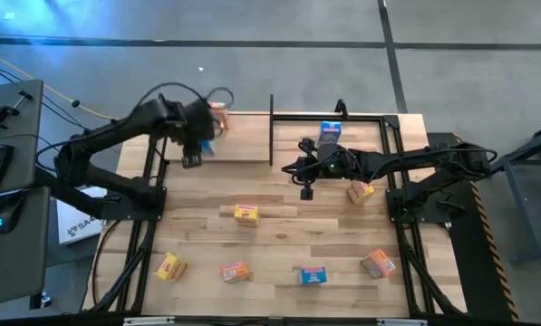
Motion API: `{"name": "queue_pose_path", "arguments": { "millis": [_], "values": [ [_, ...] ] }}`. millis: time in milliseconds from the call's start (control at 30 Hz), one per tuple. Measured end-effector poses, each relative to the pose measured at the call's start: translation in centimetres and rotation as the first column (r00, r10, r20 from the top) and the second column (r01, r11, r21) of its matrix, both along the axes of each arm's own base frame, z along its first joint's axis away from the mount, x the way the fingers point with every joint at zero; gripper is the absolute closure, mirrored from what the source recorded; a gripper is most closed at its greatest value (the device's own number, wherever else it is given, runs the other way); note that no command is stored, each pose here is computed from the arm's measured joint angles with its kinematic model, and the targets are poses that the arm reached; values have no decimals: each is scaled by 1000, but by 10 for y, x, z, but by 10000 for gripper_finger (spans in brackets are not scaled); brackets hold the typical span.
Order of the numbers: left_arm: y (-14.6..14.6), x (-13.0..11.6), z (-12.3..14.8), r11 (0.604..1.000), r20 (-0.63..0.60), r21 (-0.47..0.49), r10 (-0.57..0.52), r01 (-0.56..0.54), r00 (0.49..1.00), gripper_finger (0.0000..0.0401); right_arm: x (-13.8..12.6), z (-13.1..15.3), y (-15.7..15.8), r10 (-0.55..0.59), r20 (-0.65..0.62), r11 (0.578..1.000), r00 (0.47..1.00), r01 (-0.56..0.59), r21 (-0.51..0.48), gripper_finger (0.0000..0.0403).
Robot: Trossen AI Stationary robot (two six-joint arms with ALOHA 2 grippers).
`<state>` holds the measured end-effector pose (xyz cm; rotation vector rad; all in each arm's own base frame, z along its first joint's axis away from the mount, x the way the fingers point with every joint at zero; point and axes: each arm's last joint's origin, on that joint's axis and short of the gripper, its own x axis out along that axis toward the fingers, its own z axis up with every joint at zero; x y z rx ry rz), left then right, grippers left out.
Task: Stack cereal on shelf
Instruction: Put the middle left blue cereal box on the shelf
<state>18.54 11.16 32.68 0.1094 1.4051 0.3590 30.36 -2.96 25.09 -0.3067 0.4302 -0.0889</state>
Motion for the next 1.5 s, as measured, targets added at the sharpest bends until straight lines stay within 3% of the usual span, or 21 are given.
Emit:
{"name": "queue_pose_path", "arguments": {
  "millis": [367,733,933,1133,1233,1367,1500],
  "values": [
    [55,-25,-10,995,-67,23,98,-97,993,256,0,0,1,30,-2,999,1000,-30,-13,403],
    [68,-25,-8,985,29,75,156,-158,987,256,0,0,1,30,-2,999,1000,-30,-13,403],
    [64,-21,-9,990,88,-11,144,-143,986,256,0,0,1,29,-4,1000,1000,-29,-11,403],
    [53,-8,-8,991,211,-125,74,-48,975,256,0,0,1,29,-4,1000,1000,-29,-10,403],
    [48,7,-5,997,283,-80,22,1,959,253,0,0,1,24,-2,1000,1000,-24,0,403],
    [44,25,1,996,323,76,-61,39,944,244,0,0,1,22,-1,1000,1000,-22,4,403],
    [52,45,-5,996,303,49,-89,78,949,241,0,0,1,22,0,1000,1000,-22,4,403]
  ]
}}
